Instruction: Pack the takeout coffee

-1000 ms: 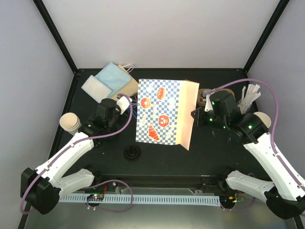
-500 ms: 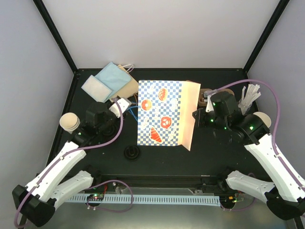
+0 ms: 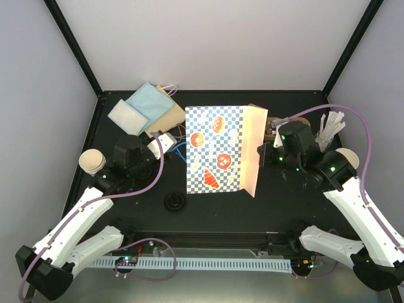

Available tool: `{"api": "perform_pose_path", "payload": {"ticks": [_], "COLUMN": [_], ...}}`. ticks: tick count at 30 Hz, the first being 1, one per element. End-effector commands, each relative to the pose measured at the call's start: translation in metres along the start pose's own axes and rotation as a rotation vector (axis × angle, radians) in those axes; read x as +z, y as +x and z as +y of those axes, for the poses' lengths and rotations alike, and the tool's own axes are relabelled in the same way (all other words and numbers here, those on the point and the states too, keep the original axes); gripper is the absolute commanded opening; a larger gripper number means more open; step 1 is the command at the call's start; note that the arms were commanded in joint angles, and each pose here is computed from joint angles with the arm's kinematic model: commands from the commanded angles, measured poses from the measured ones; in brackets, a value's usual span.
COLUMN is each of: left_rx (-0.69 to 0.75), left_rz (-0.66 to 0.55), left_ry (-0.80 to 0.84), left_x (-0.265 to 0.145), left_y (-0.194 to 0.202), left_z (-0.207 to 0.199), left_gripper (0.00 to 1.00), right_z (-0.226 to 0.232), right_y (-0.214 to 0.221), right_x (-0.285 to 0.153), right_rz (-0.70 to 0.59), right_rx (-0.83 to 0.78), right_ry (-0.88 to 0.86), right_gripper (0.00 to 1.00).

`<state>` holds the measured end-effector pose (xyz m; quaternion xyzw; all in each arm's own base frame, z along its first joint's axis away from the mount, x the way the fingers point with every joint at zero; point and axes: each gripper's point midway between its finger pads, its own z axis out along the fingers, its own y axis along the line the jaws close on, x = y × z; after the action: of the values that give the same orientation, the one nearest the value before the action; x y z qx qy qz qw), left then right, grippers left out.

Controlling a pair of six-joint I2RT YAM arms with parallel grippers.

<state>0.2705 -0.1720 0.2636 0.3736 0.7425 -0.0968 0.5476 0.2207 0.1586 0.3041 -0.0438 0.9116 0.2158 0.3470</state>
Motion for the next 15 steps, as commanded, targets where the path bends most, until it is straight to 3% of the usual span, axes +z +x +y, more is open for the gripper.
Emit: {"api": "perform_pose_path", "payload": {"ticks": [1,6,13,15], "left_rx": [0.025,0.029,0.008,0.005], "left_rz": [-0.030,-0.031,-0.128,-0.140], "left_ry": [0.069,0.094,0.089,0.099], "left_x": [-0.014,-0.018,-0.017,-0.016], "left_y": [-0.016,-0.012,-0.026,-0.030], "left_z": [-0.011,-0.017,-0.017,-0.018], "left_gripper": [0.45,0.55,0.84,0.85], "right_z": [-0.010,-0.015,-0.009,-0.008], "right_y": [-0.010,-0.012,-0.015,-0.016], "right_x": [-0.005,-0.004,-0.003,-0.004], "right_rz": [-0.054,-0.060,-0.056,-0.059], "right_rx": [-0.018,-0.038,-0.043,-0.043], "right_ry": [0.064,0.099,0.074,0.072], "right_gripper": [0.02,0.02,0.02,0.02]}}
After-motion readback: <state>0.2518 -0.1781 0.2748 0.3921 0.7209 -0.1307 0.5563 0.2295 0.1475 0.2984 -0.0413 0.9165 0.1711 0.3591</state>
